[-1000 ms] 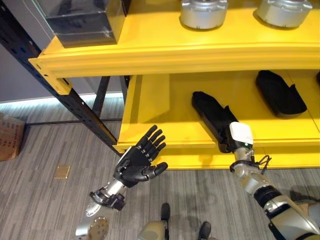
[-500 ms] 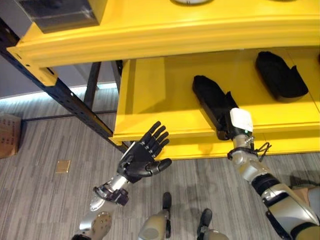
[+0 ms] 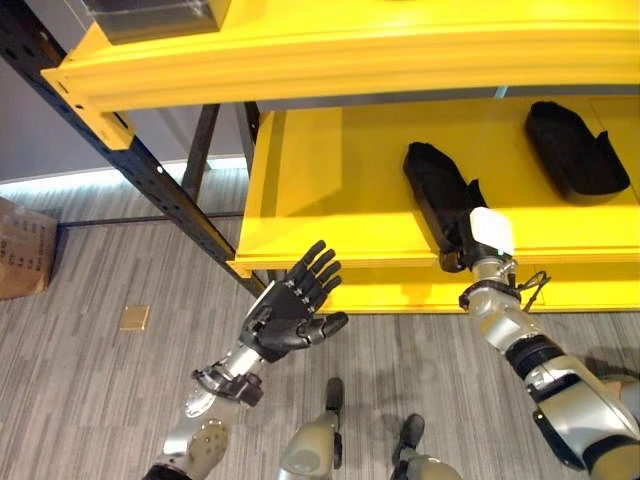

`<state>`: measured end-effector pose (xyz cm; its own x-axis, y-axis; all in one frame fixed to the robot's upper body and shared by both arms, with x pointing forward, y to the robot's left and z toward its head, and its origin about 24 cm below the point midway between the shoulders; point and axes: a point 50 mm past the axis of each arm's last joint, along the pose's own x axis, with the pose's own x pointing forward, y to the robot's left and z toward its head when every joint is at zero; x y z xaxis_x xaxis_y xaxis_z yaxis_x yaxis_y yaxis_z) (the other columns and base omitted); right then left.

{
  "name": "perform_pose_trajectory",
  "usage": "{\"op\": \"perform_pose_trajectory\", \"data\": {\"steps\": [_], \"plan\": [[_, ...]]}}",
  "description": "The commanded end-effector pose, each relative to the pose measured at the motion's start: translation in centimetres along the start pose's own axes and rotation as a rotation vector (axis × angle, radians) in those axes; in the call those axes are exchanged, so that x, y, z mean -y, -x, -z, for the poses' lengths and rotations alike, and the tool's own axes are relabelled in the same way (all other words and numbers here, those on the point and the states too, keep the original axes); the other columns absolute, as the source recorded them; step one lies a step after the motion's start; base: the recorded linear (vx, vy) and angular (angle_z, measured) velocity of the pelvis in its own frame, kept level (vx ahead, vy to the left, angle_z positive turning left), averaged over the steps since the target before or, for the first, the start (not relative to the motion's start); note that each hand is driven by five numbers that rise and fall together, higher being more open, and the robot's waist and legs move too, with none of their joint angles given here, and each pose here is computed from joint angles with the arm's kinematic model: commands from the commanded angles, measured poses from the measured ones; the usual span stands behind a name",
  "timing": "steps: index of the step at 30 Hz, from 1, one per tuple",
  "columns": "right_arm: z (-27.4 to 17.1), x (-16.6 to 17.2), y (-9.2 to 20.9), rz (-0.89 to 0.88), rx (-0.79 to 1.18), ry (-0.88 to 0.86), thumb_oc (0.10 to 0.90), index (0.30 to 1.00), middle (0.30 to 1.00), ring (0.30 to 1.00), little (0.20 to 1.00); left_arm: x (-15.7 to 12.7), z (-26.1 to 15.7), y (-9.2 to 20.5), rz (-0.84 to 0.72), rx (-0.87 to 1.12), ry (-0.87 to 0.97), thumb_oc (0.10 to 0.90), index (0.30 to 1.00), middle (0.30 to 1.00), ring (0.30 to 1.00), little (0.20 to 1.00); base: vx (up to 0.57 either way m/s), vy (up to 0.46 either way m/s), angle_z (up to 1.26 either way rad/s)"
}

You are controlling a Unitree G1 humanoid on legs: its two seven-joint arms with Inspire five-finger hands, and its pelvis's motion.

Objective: Move parts from the plastic box to the shelf.

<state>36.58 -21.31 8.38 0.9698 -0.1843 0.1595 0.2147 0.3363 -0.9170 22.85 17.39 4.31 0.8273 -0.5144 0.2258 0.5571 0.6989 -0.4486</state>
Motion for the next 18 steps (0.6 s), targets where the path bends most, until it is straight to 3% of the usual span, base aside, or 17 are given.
{"op": "perform_pose_trajectory", "data": {"steps": [1, 7, 18], "plan": [[-6.1, 7.4, -3.8, 0.272, 0.211, -0.014, 0.4, 0.3, 0.3, 0.3, 0.3, 2.0, -2.5, -1.2, 0.145, 0.137, -0.064, 0.9, 1.0, 1.0, 1.0, 1.0, 0.03, -0.088, -0.05], [-7.3, 6.6, -3.1, 0.238, 0.247, -0.003, 0.4, 0.3, 0.3, 0.3, 0.3, 2.0, -2.1, -1.1, 0.14, 0.142, -0.059, 0.9, 1.0, 1.0, 1.0, 1.0, 0.06, -0.048, 0.1], [-7.2, 4.9, -2.5, 0.189, 0.248, -0.014, 0.4, 0.3, 0.3, 0.3, 0.3, 1.3, -2.1, -0.2, 0.16, 0.147, -0.068, 0.9, 1.0, 1.0, 1.0, 1.0, 0.14, 0.139, 0.02]]}}
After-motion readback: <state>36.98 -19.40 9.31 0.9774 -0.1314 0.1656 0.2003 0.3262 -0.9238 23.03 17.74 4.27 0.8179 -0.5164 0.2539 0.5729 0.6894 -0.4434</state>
